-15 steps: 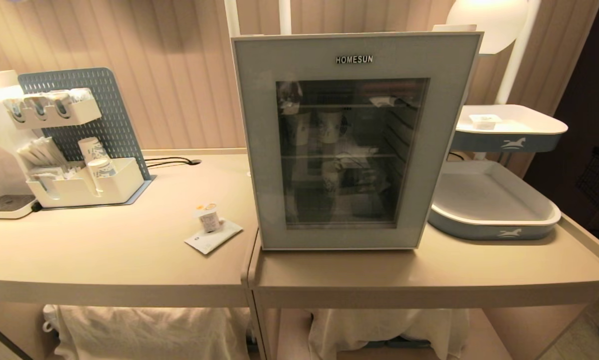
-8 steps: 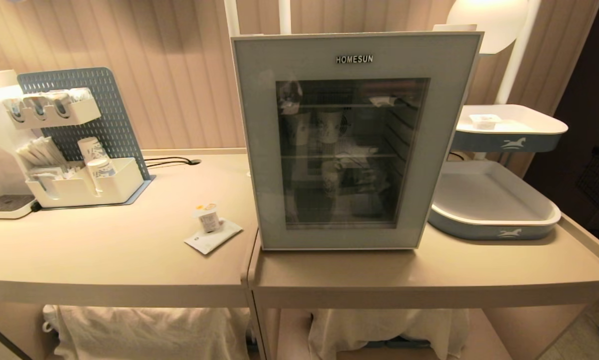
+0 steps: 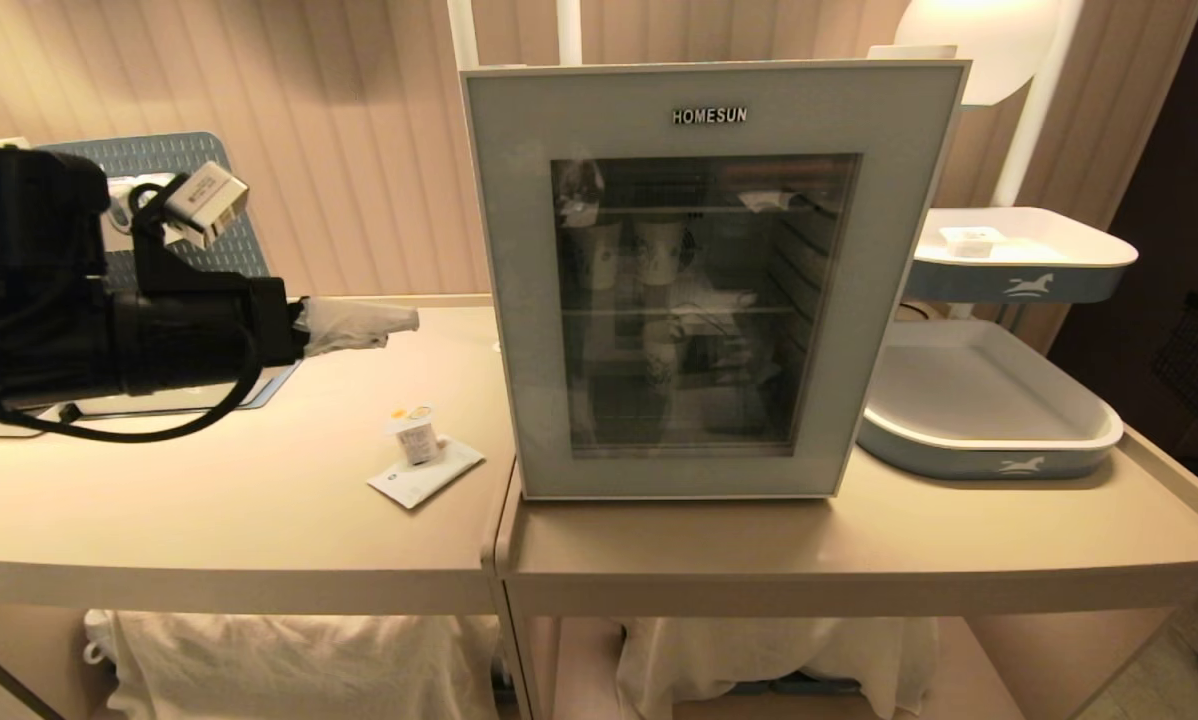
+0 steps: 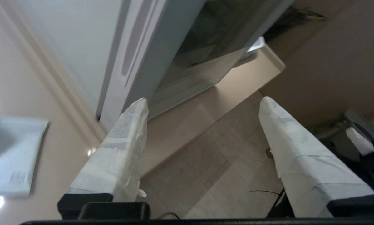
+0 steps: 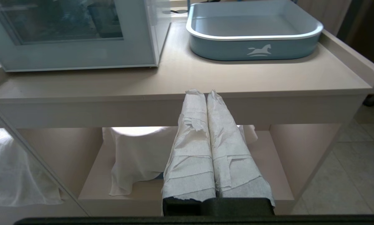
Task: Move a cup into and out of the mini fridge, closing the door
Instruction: Open the freezer door
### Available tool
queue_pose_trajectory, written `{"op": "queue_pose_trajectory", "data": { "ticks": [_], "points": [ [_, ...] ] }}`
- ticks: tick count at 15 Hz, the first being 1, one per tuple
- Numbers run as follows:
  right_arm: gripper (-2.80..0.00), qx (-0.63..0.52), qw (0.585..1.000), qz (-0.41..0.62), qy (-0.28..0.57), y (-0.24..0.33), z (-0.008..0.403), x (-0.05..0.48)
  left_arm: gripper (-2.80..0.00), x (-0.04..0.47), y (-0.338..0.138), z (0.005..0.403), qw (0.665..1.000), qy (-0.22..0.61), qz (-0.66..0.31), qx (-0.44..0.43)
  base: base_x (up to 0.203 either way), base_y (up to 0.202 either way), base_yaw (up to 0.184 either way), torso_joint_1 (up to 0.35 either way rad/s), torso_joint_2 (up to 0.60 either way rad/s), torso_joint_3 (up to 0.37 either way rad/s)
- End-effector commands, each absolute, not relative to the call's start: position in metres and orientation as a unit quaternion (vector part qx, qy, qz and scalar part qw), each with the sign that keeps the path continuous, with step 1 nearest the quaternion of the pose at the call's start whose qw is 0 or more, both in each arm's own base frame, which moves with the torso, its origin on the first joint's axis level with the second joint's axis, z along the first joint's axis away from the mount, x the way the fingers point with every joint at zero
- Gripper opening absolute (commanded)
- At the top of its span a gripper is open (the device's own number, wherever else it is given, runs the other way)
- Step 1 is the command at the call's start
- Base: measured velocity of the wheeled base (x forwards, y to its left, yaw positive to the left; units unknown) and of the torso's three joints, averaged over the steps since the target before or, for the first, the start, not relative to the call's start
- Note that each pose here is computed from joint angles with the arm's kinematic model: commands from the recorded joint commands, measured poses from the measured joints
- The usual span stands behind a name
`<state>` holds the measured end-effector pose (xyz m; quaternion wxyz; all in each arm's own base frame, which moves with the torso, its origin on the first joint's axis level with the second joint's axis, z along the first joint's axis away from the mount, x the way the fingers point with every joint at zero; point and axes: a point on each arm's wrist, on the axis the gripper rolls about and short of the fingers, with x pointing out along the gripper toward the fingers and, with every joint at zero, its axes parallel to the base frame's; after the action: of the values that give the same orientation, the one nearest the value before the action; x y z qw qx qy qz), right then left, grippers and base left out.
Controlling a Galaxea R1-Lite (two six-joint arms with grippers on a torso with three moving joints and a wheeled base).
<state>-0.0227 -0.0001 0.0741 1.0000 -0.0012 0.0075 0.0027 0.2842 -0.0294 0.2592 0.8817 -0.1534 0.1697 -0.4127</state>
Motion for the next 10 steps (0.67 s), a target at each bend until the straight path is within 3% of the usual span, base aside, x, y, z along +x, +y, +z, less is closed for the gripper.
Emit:
{"op": "queue_pose_trajectory", "data": {
  "ticks": [1,6,10],
  "points": [
    [-2.80,-0.002,1.000,0.003,0.008,0.000,0.074,-0.023,0.00,0.312,-0.024,0.239,0.882,0.043,-0.457,-0.103,0.000,0.000,0.000,0.000,0.00,0.000],
    [-2.80,-0.002,1.000,0.003,0.008,0.000,0.074,-0.023,0.00,0.347,-0.030,0.196,0.861,0.033,-0.497,-0.105,0.000,0.000,0.000,0.000,0.00,0.000],
    [-2.80,-0.002,1.000,0.003,0.008,0.000,0.074,-0.023,0.00,0.365,-0.049,0.186,0.850,0.025,-0.517,-0.102,0.000,0.000,0.000,0.000,0.00,0.000]
  ]
}}
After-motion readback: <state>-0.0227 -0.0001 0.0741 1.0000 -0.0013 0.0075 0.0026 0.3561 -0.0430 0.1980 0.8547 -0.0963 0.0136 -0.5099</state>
